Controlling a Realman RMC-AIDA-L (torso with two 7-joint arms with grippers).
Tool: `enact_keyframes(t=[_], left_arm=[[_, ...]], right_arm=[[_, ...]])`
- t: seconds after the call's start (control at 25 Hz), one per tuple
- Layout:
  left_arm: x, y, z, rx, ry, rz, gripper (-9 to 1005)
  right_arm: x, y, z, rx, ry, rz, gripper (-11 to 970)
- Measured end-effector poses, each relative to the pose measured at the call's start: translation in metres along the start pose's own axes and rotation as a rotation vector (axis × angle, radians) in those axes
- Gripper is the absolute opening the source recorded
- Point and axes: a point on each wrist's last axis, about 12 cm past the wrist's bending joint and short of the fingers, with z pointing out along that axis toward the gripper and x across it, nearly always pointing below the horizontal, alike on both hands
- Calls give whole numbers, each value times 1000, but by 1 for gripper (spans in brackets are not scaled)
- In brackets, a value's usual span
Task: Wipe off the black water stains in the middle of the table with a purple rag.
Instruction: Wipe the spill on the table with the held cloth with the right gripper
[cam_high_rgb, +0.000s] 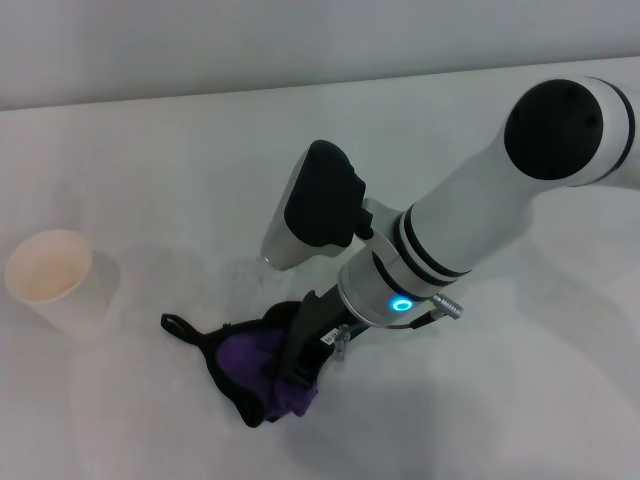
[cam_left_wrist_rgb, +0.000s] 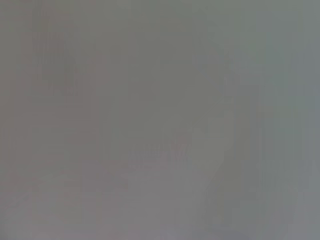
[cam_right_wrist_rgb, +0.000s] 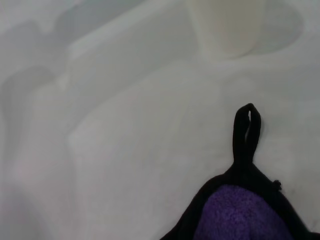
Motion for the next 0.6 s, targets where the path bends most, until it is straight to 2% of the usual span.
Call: enact_keyframes(t=[0.2, 0.44, 0.6], left_arm=[[-1, 2, 0, -3, -2, 9, 892], [-1, 3, 1, -6, 3, 13, 892], [-1, 3, 1, -6, 4, 13, 893]], right_arm=[[3, -2, 1, -3, -20, 4, 57], [9, -26, -1, 141, -120, 73, 54], [17, -39, -7, 195, -150, 109, 49]])
